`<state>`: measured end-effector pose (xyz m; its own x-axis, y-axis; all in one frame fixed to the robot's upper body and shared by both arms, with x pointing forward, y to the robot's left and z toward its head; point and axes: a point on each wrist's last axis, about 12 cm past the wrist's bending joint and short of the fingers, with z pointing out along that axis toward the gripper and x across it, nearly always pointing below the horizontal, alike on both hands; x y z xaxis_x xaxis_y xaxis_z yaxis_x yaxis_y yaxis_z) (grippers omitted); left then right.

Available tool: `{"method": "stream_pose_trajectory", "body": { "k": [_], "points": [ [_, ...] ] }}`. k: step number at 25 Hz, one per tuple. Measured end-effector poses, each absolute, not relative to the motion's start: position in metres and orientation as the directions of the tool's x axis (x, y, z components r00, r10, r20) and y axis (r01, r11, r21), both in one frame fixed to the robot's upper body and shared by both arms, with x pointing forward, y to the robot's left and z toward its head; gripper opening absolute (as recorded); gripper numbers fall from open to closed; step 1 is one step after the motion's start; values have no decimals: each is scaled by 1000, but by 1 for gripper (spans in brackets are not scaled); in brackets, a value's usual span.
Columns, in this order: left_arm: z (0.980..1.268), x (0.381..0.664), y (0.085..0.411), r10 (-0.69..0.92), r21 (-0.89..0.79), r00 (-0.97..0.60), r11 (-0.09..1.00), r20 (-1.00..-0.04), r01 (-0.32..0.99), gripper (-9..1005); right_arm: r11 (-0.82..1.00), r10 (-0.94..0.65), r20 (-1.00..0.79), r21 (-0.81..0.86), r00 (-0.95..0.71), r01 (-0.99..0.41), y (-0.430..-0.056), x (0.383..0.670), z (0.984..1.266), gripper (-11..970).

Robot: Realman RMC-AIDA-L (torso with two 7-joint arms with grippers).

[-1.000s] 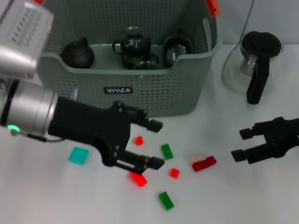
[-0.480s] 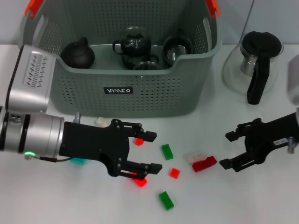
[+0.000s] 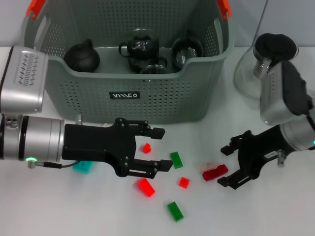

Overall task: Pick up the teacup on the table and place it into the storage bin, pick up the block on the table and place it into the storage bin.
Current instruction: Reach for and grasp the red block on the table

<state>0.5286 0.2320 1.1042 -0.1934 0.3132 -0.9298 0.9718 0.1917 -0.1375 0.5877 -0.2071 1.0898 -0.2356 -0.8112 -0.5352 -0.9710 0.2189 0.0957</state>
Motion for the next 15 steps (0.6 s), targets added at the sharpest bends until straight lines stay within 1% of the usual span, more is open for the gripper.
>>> {"method": "stream_pose_trajectory", "body": {
  "k": [8,13,15],
  "points": [
    [1104,530,232,310,-134,-194,204,-931,970,753,198,-835,-506,90,-216,-976,-191,592,1082,846],
    [1102,528,231,340,-122,-177,176,-924,977,753,188,-842,-496,97,-211,-977,-186,592,1081,830],
    [1101,527,231,346,-118,-171,171,-923,978,753,188,-845,-491,98,-212,-977,-185,591,1081,736]
  ]
}}
